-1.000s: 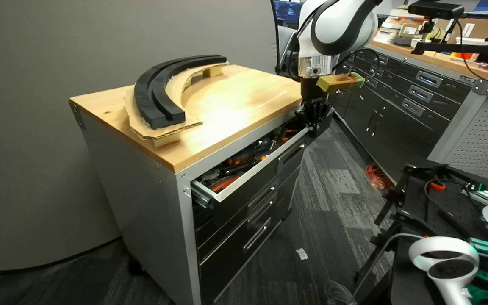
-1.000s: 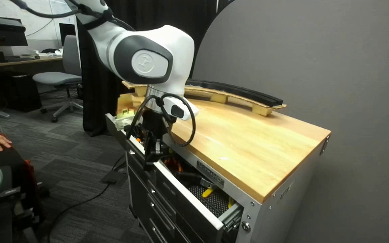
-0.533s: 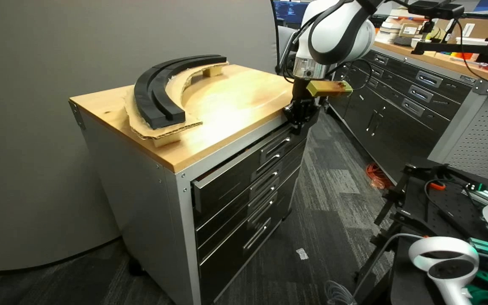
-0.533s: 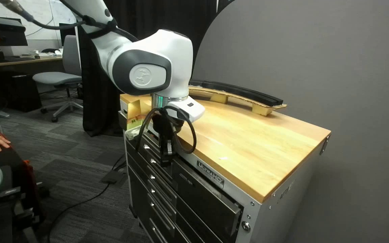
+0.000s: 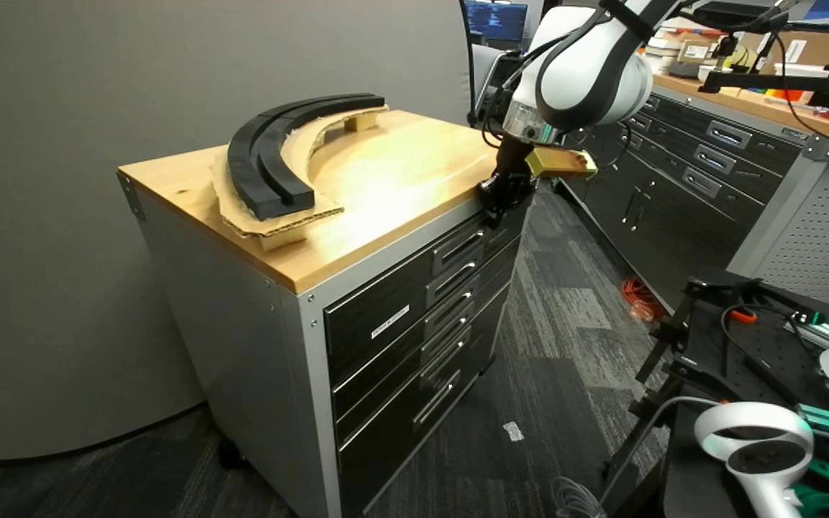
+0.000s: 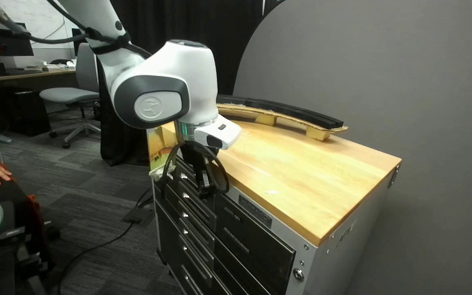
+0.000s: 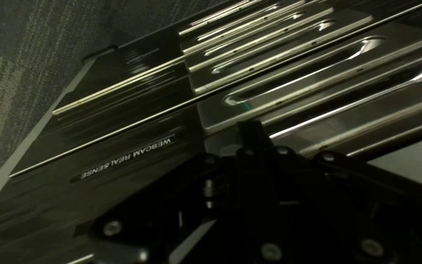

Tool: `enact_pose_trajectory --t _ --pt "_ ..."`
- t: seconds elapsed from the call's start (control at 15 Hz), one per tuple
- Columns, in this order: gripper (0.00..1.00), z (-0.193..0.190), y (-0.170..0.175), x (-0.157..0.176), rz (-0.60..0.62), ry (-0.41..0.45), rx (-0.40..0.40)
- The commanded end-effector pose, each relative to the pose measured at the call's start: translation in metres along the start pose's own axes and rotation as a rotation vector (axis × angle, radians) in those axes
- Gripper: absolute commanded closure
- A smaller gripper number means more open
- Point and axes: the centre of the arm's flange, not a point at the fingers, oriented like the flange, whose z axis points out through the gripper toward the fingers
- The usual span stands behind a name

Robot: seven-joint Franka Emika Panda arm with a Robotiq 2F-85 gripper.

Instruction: Put the screwdriver inside the open drawer and close the drawer

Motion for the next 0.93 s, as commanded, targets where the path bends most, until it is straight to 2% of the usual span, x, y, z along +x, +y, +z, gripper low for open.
enact_pose_trajectory --t 0.0,0.07,0.27,0.33,0.53,0.67,0.73,0.87 --pt "0.67 -0.042 -0.009 -0.005 -0.051 0.089 0.056" --pt "0.61 -0.051 -0.009 -0.007 -0.061 0.087 0.056" --pt "0.35 -0.096 -0.014 -0.008 -0.170 -0.017 0.025" --pt "0.28 -0.113 -0.017 -0.007 -0.178 -0.064 0.001" --pt "0.04 -0.163 -0.033 -0.011 -0.290 -0.239 0.015" --pt "0.00 -0.188 -0.049 -0.015 -0.363 -0.333 0.016" --pt "0.00 -0.130 -0.033 -0.031 -0.300 -0.267 0.009" --pt "0.00 -0.138 -0.036 -0.032 -0.309 -0.273 0.011"
